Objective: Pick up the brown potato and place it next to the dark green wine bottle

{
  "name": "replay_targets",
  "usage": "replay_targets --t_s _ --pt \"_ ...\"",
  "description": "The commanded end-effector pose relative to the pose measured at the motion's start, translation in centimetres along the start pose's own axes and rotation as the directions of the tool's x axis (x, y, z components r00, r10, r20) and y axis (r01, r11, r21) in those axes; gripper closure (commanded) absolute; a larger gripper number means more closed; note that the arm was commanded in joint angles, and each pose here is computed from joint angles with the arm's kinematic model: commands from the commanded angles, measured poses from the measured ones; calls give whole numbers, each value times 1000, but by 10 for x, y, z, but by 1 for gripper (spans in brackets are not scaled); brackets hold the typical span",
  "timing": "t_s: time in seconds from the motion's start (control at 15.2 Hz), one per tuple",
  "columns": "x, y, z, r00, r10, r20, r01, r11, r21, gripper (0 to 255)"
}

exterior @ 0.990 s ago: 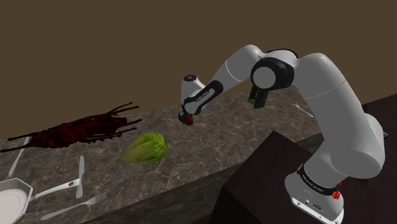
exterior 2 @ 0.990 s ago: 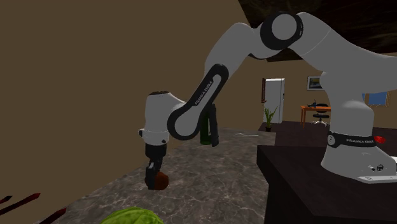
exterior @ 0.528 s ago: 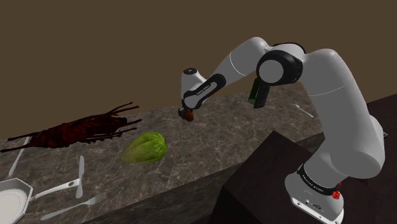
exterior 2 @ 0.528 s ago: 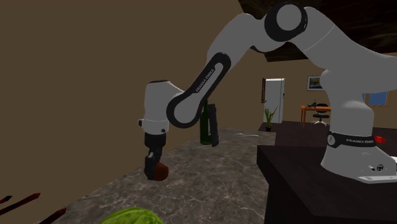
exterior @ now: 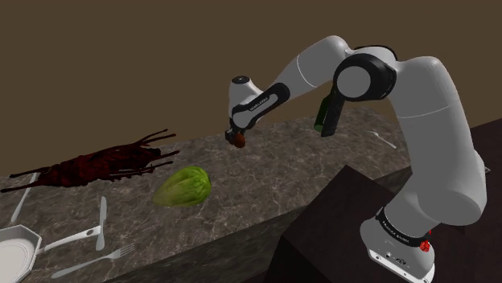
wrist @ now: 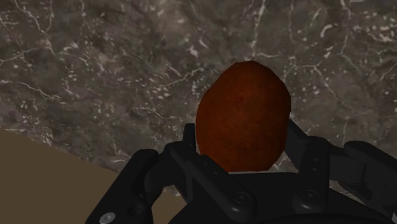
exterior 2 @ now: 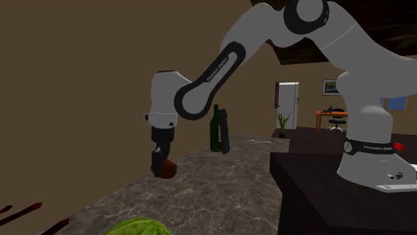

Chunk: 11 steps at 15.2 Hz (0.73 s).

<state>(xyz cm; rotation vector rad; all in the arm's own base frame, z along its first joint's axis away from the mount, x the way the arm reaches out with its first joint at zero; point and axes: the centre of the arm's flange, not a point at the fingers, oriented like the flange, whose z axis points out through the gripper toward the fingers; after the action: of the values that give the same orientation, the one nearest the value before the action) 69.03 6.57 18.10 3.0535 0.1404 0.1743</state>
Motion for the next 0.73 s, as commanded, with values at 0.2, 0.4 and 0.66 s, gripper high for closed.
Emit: replay_targets --t_s 0.2,0.4,0.66 --pt "3 4 -26 1000 0 0 0 1000 0 255" --pt "5 5 -41 1000 0 0 0 1000 0 255" --pt "7 7 -62 1000 0 0 0 1000 0 255"
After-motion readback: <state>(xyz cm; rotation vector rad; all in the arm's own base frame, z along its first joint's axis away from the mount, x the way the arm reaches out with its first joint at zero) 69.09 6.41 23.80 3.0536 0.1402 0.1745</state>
